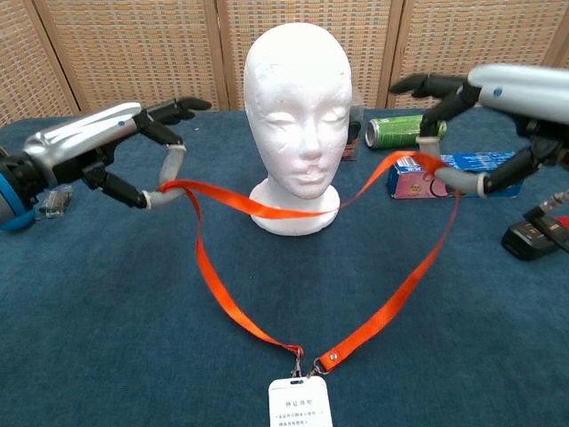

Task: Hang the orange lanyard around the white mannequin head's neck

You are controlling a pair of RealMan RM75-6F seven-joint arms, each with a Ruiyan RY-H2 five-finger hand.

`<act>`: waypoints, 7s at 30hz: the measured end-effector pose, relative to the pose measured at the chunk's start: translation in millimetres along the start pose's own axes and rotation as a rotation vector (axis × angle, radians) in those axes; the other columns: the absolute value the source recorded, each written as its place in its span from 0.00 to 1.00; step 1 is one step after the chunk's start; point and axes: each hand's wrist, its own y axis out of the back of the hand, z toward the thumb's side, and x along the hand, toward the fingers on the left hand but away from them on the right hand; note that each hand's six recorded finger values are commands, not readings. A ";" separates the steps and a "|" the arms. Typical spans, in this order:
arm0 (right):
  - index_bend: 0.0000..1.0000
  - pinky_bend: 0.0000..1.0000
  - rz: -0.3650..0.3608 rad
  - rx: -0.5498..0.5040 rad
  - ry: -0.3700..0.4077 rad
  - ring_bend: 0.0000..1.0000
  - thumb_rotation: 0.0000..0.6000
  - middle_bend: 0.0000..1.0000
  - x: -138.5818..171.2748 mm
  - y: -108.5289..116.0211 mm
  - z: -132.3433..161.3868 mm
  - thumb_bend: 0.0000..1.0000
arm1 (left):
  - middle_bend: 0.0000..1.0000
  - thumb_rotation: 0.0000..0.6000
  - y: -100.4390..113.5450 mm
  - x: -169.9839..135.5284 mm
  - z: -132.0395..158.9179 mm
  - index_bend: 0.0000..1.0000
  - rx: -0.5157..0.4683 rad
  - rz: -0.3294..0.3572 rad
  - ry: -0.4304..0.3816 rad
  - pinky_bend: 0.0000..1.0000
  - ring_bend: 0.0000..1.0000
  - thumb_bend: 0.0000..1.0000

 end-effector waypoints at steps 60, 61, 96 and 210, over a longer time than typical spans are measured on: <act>0.49 0.00 -0.262 -0.298 -0.423 0.00 1.00 0.03 -153.3 140.7 -48.5 0.40 | 0.00 1.00 140.1 86.1 -50.5 0.04 -0.100 0.194 0.349 0.00 0.00 0.38; 0.42 0.00 -0.261 -0.299 -0.433 0.00 1.00 0.02 -155.1 137.3 -51.2 0.32 | 0.00 1.00 138.8 86.1 -52.0 0.00 -0.094 0.189 0.352 0.00 0.00 0.33; 0.11 0.60 -0.349 0.046 -0.443 0.60 1.00 0.68 -58.7 152.1 -86.8 0.39 | 0.00 1.00 171.9 -30.5 -71.0 0.00 0.259 0.189 0.414 0.00 0.00 0.00; 0.28 0.93 0.184 0.443 0.363 0.71 1.00 0.79 29.4 -26.1 42.9 0.73 | 0.00 1.00 125.3 -194.4 -68.9 0.00 0.408 0.152 0.710 0.00 0.00 0.00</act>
